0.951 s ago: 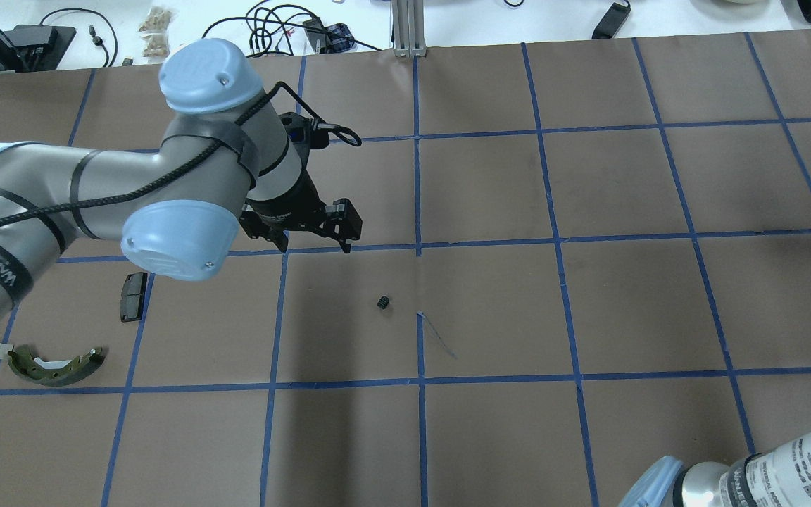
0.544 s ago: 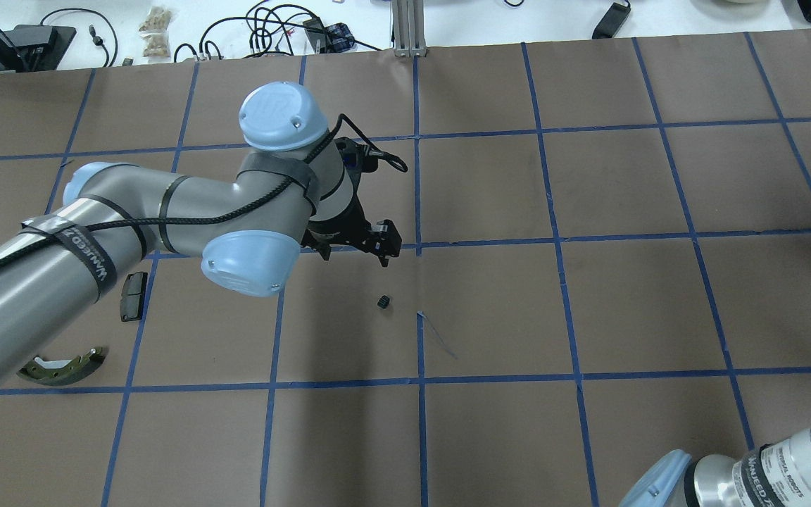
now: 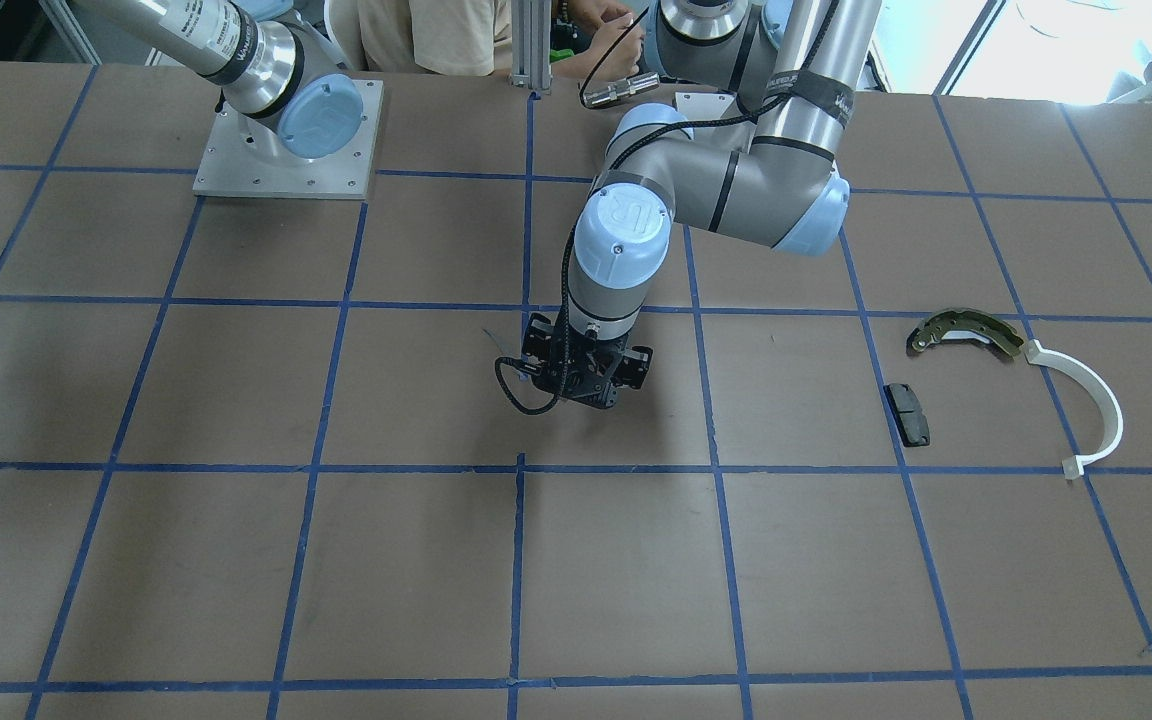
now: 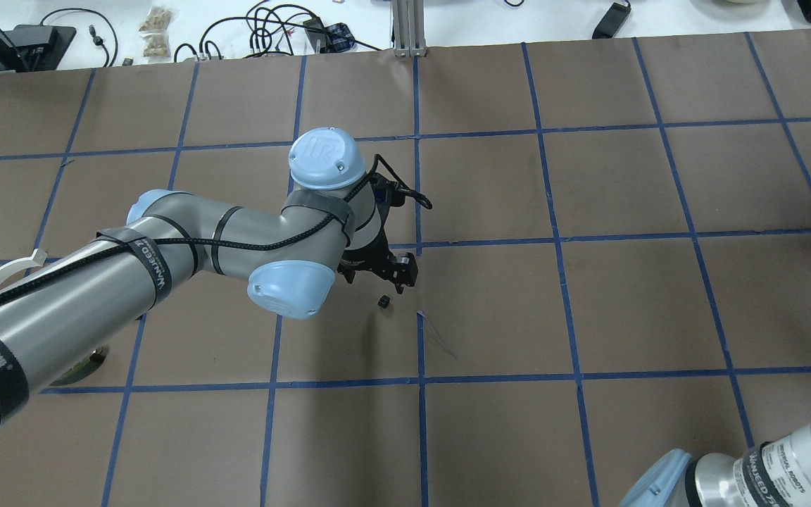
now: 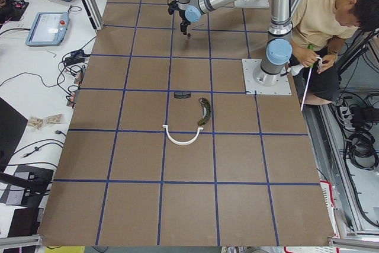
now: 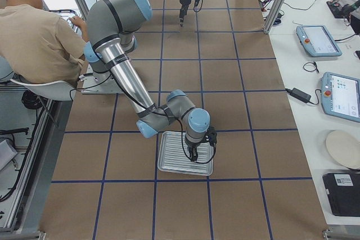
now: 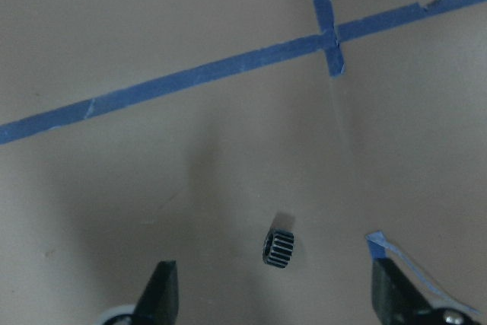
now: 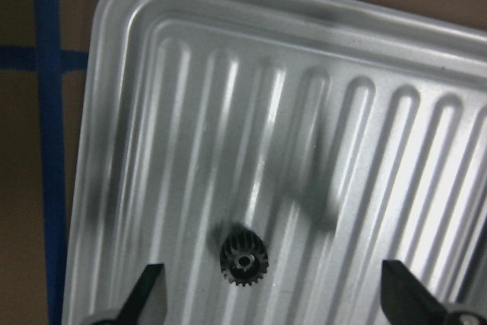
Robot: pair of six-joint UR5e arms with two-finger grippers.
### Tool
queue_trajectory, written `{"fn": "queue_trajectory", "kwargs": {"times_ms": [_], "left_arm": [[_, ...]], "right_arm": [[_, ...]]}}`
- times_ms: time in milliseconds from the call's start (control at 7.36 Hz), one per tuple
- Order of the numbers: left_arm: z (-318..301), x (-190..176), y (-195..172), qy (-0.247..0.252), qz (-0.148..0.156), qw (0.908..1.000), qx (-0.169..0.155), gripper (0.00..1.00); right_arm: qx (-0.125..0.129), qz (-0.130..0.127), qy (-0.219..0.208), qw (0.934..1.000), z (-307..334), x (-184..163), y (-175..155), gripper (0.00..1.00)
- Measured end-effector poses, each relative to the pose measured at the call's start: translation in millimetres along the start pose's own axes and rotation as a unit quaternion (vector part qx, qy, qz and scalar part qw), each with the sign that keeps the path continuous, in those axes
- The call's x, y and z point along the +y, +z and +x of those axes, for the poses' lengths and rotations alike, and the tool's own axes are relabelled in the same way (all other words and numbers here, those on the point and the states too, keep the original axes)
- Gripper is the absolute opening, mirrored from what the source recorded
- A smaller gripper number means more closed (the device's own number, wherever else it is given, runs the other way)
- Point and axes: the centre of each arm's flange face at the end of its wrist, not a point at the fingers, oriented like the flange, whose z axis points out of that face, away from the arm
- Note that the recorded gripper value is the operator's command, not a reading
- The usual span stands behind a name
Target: Place bearing gear from tray to pile
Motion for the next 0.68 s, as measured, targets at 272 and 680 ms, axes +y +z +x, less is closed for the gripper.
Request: {"fn": "queue_trajectory", "kwargs": {"times_ms": [272, 680], "left_arm": [[1.6, -3.4, 13.8, 0.005, 0.002, 1.0, 0.001, 0.73], [6.8, -4.6, 29.4, 0.014, -0.002, 0.9999, 0.0, 0.14]], "right_arm": [[-0.004, -0.001, 0.001, 1.0, -2.4, 0.0, 6.8, 0.68], [-0.002, 0.001, -0.003, 1.0, -0.5, -1.2, 6.6, 0.23]]}}
